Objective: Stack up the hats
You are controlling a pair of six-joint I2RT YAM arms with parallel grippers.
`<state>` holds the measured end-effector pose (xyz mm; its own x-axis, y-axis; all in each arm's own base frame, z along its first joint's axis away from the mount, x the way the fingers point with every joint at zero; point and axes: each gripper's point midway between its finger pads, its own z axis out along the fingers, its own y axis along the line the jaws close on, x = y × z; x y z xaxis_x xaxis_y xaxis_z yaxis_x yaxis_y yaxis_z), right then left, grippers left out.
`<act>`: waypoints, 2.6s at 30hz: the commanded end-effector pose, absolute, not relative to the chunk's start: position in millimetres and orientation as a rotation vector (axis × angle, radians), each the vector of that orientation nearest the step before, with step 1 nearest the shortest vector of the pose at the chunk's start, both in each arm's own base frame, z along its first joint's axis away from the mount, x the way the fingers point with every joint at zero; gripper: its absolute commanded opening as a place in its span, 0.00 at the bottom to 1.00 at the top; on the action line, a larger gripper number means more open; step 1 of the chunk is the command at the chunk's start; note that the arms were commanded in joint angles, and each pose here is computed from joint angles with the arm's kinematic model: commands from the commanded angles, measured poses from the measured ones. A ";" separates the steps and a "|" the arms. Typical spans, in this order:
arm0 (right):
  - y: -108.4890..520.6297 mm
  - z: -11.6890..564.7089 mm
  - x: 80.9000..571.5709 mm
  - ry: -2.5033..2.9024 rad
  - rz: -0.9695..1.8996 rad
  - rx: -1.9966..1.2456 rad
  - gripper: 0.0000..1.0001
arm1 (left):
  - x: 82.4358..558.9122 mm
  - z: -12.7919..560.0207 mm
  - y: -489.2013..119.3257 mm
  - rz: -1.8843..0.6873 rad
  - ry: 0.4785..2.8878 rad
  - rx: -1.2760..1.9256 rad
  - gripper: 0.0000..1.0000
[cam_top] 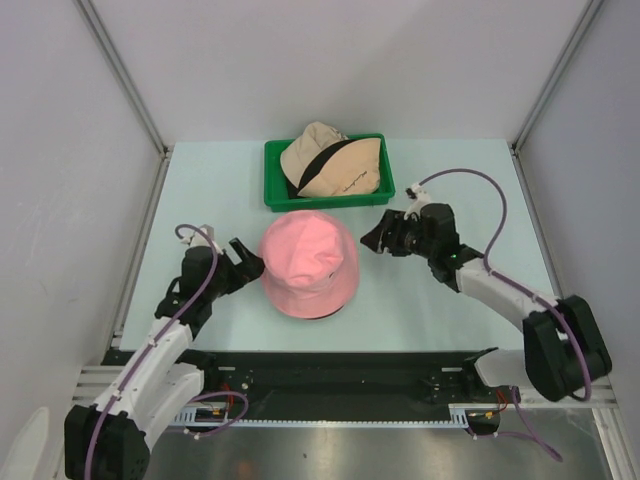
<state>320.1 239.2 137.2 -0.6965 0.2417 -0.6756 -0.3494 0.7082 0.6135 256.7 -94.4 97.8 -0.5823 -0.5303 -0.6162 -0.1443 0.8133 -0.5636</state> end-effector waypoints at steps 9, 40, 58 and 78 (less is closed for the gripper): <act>156.8 226.2 365.0 2.044 0.498 -0.027 0.79 | 273.4 199.5 -32.4 -0.352 1.956 -0.514 1.00; 212.7 79.3 567.2 2.287 0.309 0.014 0.75 | 309.7 210.6 -20.3 -0.154 2.017 -0.225 1.00; 211.7 374.2 536.9 1.732 0.500 -0.093 0.00 | 319.3 305.9 -53.3 -0.372 1.799 -0.134 1.00; 182.8 462.5 275.5 1.562 0.684 -0.457 0.00 | 254.0 421.5 -230.8 -1.105 1.457 0.412 1.00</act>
<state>319.6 179.8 463.5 -0.1088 0.1409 -0.9840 -0.5618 0.8079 0.1778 273.1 -207.5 379.3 -0.2633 -0.2575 -0.9297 0.6589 0.6559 -0.3682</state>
